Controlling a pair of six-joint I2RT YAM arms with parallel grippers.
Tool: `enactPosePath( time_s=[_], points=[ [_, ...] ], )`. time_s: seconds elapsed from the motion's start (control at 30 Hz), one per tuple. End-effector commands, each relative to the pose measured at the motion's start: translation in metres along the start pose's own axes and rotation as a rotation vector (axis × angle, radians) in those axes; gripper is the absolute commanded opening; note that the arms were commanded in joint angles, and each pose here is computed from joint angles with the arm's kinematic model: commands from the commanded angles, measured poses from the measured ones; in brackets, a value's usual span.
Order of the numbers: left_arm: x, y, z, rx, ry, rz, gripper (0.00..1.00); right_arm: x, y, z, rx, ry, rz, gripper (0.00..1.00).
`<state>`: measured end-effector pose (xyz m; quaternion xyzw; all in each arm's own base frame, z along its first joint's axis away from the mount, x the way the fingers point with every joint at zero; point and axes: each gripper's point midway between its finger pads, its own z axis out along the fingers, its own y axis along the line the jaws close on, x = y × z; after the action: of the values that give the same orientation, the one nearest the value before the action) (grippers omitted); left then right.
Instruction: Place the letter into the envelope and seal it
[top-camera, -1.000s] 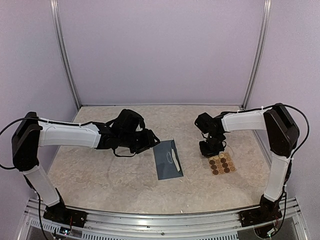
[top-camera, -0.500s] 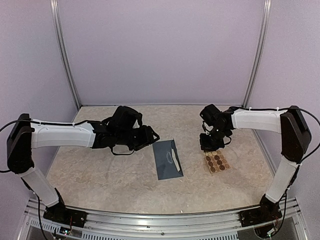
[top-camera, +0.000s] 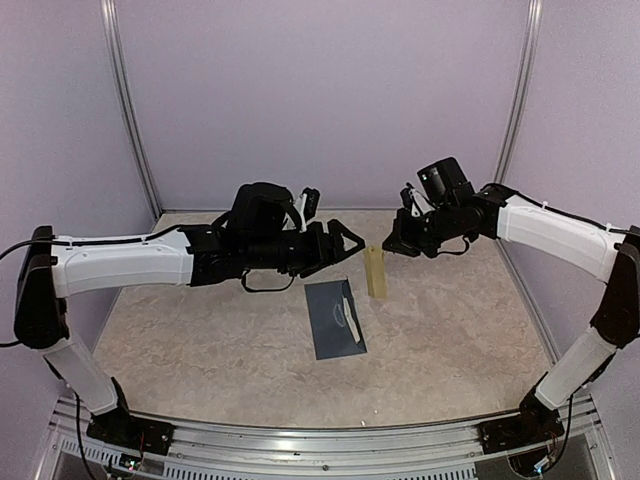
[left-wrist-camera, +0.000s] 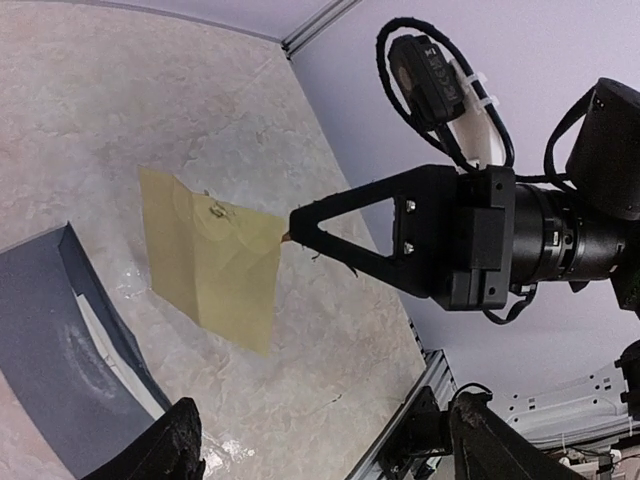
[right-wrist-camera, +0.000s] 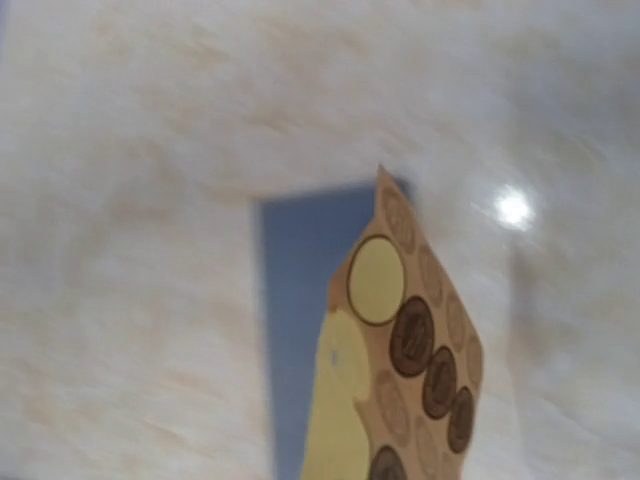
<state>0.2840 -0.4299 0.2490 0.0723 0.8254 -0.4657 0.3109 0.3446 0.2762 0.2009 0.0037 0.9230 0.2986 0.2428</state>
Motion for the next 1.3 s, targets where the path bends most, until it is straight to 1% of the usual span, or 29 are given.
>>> enactPosePath(
  time_s=[0.0,0.07,0.17,0.33,0.43,0.5,0.53,0.67,0.77,0.87,1.07,1.17,1.27],
  points=[
    [0.003,-0.016,0.017,0.054,0.029,0.022,0.83,-0.031,0.051,-0.024,-0.115,-0.113,0.011,0.00],
    [0.004,-0.017,0.024,0.046,0.035,0.024,0.85,-0.037,0.063,-0.029,-0.140,-0.138,0.021,0.00],
    [0.009,-0.005,0.034,-0.003,0.054,0.023,0.87,-0.045,0.077,-0.034,-0.174,-0.163,0.034,0.00],
    [0.006,0.004,0.044,-0.058,0.046,0.040,0.92,-0.048,0.090,-0.036,-0.162,-0.174,0.023,0.00],
    [0.001,0.006,0.048,-0.084,0.034,0.054,0.93,-0.047,0.096,-0.036,-0.167,-0.172,0.019,0.00],
    [-0.002,0.009,0.051,-0.113,0.029,0.068,0.90,-0.048,0.099,-0.035,-0.172,-0.171,0.020,0.00],
    [-0.002,0.013,0.053,-0.136,0.027,0.073,0.87,-0.047,0.100,-0.034,-0.173,-0.168,0.019,0.00],
    [-0.006,0.023,0.055,-0.223,0.005,0.102,0.62,-0.046,0.105,-0.032,-0.175,-0.160,0.011,0.00],
    [-0.008,0.030,0.055,-0.282,-0.004,0.122,0.48,-0.047,0.107,-0.031,-0.178,-0.159,0.009,0.00],
    [-0.009,0.036,0.055,-0.320,-0.005,0.137,0.41,-0.048,0.108,-0.030,-0.180,-0.157,0.006,0.00],
    [-0.011,0.043,0.058,-0.370,-0.005,0.152,0.35,-0.046,0.109,-0.028,-0.183,-0.151,0.002,0.00],
    [-0.010,0.044,0.060,-0.383,-0.002,0.156,0.27,-0.045,0.109,-0.027,-0.179,-0.149,0.001,0.00],
    [-0.009,0.044,0.060,-0.390,-0.002,0.163,0.16,-0.045,0.108,-0.026,-0.175,-0.146,0.000,0.00]
  ],
)
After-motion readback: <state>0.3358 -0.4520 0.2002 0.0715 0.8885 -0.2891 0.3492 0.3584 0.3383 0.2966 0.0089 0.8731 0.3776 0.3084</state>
